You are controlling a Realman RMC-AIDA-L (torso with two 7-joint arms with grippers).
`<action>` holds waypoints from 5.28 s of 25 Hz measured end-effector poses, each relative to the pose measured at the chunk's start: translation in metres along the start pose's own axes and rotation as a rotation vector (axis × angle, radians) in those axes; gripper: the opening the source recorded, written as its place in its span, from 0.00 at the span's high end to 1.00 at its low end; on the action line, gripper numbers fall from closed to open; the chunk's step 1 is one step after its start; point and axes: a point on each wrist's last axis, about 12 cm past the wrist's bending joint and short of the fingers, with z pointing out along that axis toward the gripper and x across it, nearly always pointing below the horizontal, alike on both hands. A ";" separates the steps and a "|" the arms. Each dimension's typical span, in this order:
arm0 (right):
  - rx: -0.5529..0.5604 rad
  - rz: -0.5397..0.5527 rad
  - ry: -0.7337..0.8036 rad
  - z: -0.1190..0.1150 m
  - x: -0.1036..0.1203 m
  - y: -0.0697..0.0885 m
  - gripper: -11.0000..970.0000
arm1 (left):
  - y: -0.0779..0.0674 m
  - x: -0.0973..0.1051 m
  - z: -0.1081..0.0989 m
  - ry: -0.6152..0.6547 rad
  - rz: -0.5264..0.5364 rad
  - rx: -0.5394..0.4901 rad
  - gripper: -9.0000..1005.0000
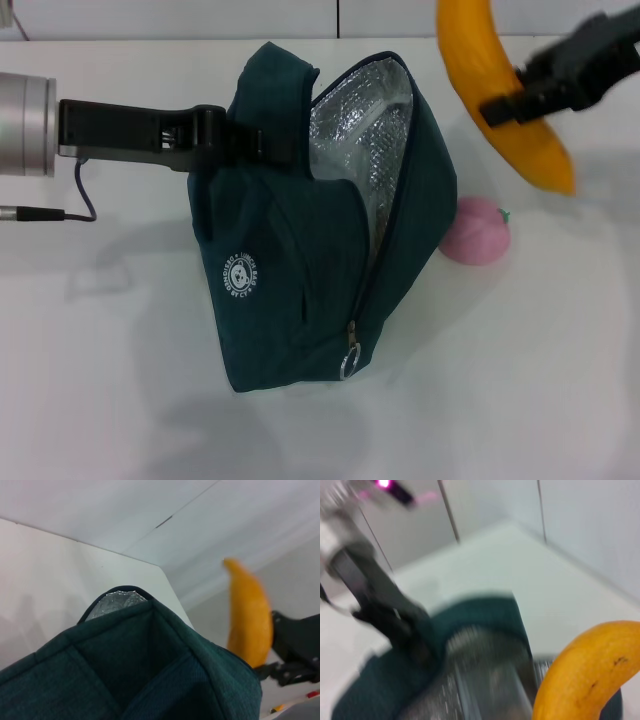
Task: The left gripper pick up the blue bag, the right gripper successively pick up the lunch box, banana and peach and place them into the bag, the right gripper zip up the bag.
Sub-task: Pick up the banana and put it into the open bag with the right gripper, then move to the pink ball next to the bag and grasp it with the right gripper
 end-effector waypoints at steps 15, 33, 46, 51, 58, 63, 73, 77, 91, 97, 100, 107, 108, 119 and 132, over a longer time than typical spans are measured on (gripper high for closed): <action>-0.173 -0.161 -0.657 0.019 0.006 0.015 0.56 | 0.000 0.002 0.004 0.003 0.001 0.012 0.96; -0.314 -0.047 -0.670 0.101 0.045 0.013 0.55 | -0.001 0.002 0.006 0.001 -0.001 0.017 0.96; -0.305 -0.036 -0.671 0.103 0.054 0.015 0.54 | 0.000 0.003 0.004 -0.003 -0.005 0.011 0.96; -0.303 -0.035 -0.689 0.096 0.060 0.015 0.54 | 0.002 0.004 0.001 -0.006 -0.009 0.003 0.96; -0.303 -0.030 -0.694 0.090 0.073 0.018 0.53 | 0.005 0.005 -0.006 -0.033 -0.021 -0.008 0.96; -0.312 -0.031 -0.689 0.092 0.077 0.020 0.53 | 0.006 0.006 -0.007 -0.036 -0.026 -0.008 0.96; -0.298 -0.032 -0.701 0.094 0.083 0.021 0.52 | 0.006 0.007 -0.007 -0.035 -0.026 -0.008 0.96; -0.295 -0.030 -0.707 0.093 0.083 0.021 0.52 | 0.006 0.007 -0.007 -0.035 -0.026 -0.007 0.96; -0.118 0.023 -0.807 0.046 0.100 -0.010 0.12 | 0.006 0.007 -0.007 -0.035 -0.024 -0.005 0.96; 0.022 0.023 -0.688 0.016 0.123 -0.033 0.12 | 0.006 0.007 -0.007 -0.035 -0.025 -0.005 0.96; 0.050 0.020 -0.573 0.011 0.129 -0.039 0.12 | 0.006 0.007 -0.007 -0.035 -0.025 -0.006 0.96; 0.075 0.057 -0.331 0.018 0.135 -0.044 0.12 | 0.005 0.005 -0.006 -0.034 -0.019 -0.004 0.96; 0.075 0.058 -0.315 0.022 0.135 -0.044 0.12 | 0.005 0.005 -0.006 -0.033 -0.018 -0.003 0.96; 0.090 0.009 -0.108 0.078 0.135 -0.036 0.13 | 0.005 0.005 -0.004 -0.035 -0.019 -0.001 0.96; 0.109 -0.029 -0.030 0.099 0.133 -0.034 0.15 | 0.004 0.004 -0.003 -0.034 -0.017 0.002 0.96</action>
